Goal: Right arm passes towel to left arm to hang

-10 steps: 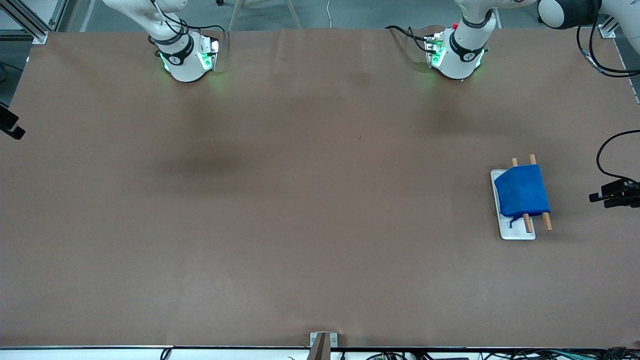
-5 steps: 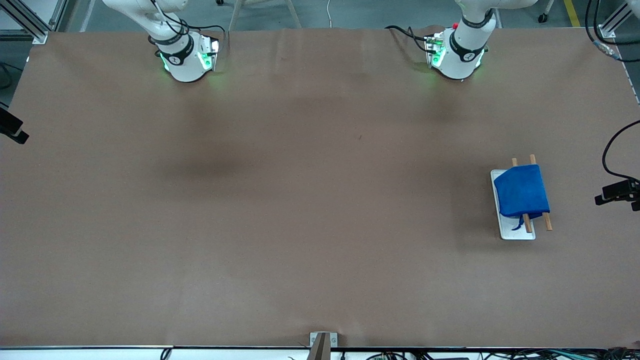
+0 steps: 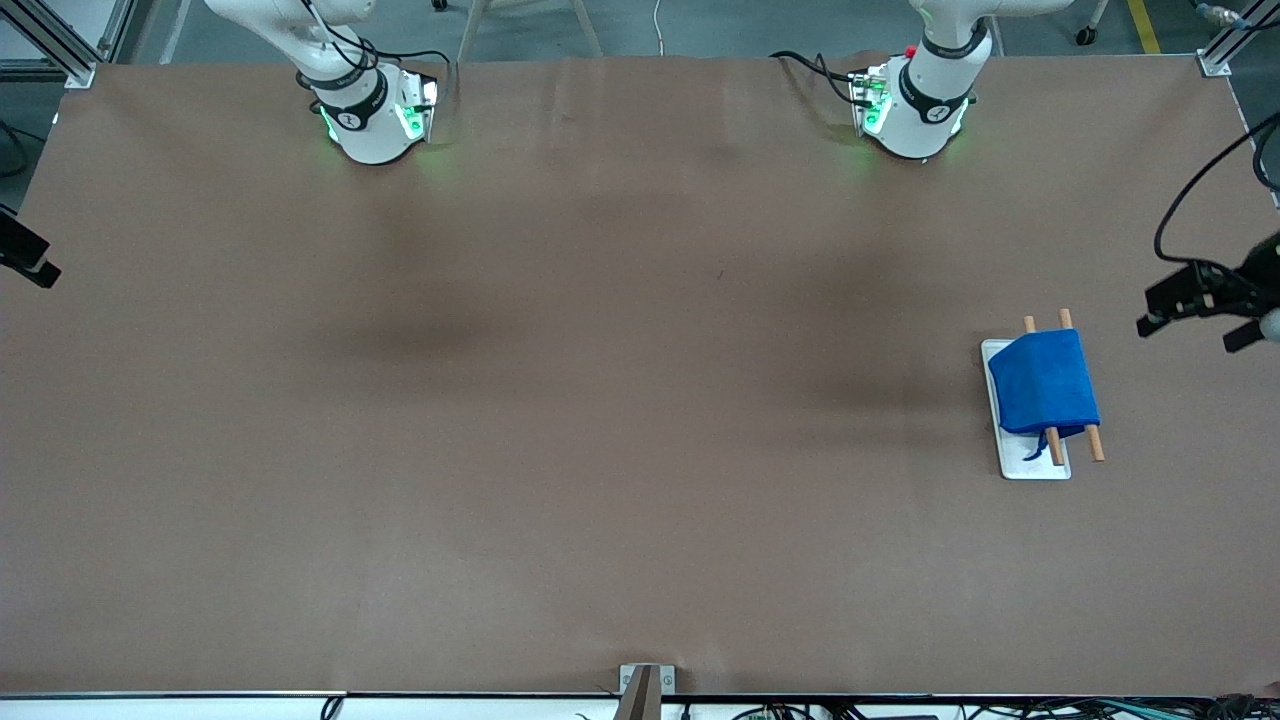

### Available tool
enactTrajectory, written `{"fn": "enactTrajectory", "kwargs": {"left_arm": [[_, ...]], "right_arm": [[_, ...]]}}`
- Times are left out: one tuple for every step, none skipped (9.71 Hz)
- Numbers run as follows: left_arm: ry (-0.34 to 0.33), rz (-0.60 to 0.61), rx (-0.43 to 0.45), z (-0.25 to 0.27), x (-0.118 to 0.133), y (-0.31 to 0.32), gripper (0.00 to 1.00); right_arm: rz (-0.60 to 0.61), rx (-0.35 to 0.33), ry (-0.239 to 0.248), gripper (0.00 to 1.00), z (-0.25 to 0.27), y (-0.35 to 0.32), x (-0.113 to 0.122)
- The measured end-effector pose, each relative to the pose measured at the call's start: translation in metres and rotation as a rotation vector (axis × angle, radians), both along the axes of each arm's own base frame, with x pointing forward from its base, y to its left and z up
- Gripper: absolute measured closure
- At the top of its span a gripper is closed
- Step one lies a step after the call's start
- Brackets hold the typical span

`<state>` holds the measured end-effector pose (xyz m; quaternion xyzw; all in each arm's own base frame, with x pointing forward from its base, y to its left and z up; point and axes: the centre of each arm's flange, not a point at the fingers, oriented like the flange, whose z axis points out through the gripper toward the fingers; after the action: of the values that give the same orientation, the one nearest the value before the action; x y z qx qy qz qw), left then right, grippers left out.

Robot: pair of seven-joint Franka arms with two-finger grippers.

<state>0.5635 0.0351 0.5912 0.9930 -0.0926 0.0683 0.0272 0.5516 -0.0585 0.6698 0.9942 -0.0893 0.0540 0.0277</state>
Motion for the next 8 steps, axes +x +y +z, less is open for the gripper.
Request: {"fn": "enactTrajectory", "kwargs": {"left_arm": [[-0.006, -0.012, 0.003, 0.02, -0.011, -0.014, 0.0], [0.008, -0.028, 0.015, 0.04, -0.02, -0.023, 0.0], [0.033, -0.039, 0.035, 0.058, -0.026, -0.026, 0.0], [0.043, -0.035, 0.05, 0.072, -0.028, -0.03, 0.0], [0.047, -0.012, 0.052, 0.079, -0.028, -0.036, 0.0], [0.063, 0.026, 0.049, 0.077, -0.028, -0.044, 0.0], [0.083, 0.059, 0.05, 0.073, -0.028, -0.053, 0.0], [0.095, 0.076, 0.05, 0.07, -0.027, -0.057, 0.0]], "right_arm": [[0.01, 0.0, -0.001, 0.0, 0.0, 0.005, 0.001], [0.015, -0.001, 0.0, 0.0, 0.0, 0.008, 0.001], [0.017, -0.001, 0.0, 0.0, 0.001, 0.009, 0.001], [0.016, -0.001, -0.001, 0.0, 0.001, 0.009, 0.001], [0.016, -0.001, -0.001, 0.0, 0.001, 0.009, 0.001], [0.015, -0.001, -0.001, 0.0, 0.001, 0.008, 0.001], [0.015, -0.001, 0.0, 0.0, 0.001, 0.008, 0.001], [0.015, 0.0, 0.0, 0.0, 0.001, 0.008, 0.001]]}}
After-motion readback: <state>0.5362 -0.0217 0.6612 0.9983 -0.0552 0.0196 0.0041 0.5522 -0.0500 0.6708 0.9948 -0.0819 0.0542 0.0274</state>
